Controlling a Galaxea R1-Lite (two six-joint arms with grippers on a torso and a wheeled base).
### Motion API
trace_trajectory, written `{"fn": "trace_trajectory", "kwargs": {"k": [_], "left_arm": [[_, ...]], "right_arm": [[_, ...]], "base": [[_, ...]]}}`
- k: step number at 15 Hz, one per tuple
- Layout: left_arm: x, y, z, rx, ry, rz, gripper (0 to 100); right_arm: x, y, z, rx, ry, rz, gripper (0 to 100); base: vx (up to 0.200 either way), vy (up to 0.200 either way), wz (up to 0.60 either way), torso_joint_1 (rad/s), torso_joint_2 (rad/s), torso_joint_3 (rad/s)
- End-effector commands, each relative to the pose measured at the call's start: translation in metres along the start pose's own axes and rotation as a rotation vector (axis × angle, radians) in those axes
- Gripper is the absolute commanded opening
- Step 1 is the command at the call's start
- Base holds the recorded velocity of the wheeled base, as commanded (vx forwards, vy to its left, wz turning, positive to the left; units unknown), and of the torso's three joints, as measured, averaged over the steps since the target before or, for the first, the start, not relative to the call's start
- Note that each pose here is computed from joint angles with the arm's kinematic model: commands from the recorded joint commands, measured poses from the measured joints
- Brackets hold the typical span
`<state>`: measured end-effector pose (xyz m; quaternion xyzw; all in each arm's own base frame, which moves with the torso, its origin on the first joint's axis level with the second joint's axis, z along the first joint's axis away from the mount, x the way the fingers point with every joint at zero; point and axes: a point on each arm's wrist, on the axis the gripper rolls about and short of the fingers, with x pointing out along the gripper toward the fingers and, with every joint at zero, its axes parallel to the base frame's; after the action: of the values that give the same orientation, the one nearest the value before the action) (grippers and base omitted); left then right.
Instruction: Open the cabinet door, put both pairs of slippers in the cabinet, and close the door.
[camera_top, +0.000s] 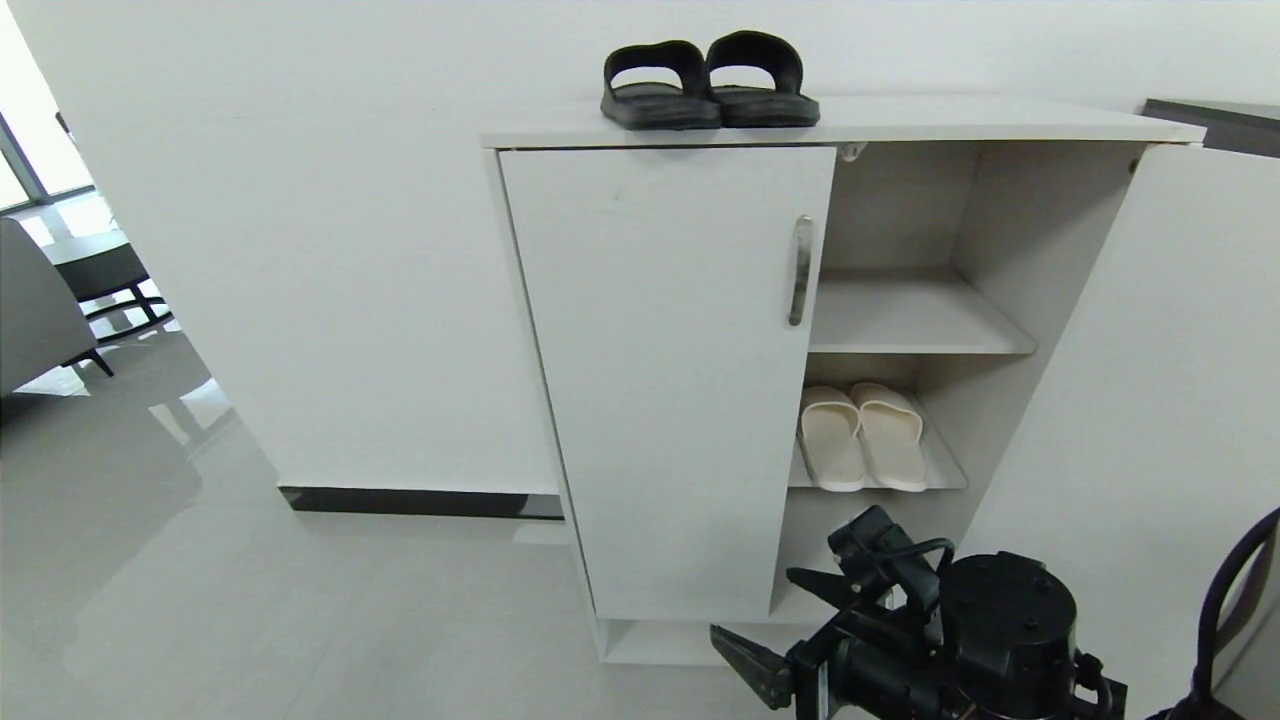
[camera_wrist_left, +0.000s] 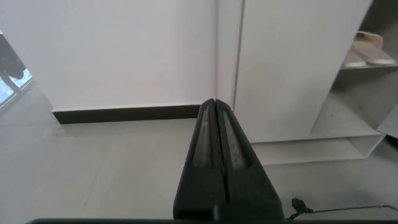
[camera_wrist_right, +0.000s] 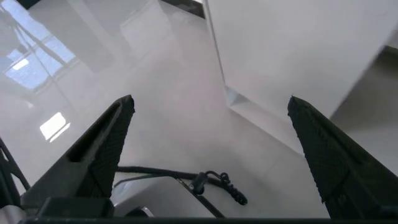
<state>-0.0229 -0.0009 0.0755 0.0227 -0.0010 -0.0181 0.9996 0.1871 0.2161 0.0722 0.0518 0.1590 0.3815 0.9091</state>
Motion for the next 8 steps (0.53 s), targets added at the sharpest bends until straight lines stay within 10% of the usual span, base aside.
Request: {"fn": "trace_trajectory", "kwargs": {"k": [1, 8], "left_arm": [[0.0001, 0.0000, 0.0000, -0.001, 0.001, 0.001, 0], [0.0001, 0.0000, 0.0000, -0.002, 0.001, 0.002, 0]], "right_arm": [[0.0016, -0.0008, -0.0038, -0.001, 0.014, -0.004, 100], [0.0011, -0.0002, -0.0036, -0.001, 0.004, 0.001, 100]], "base": [[0.000, 0.200, 0.00, -0.007, 0.01, 0.002], [0.000, 0.057, 0.00, 0.000, 0.00, 0.001]]}}
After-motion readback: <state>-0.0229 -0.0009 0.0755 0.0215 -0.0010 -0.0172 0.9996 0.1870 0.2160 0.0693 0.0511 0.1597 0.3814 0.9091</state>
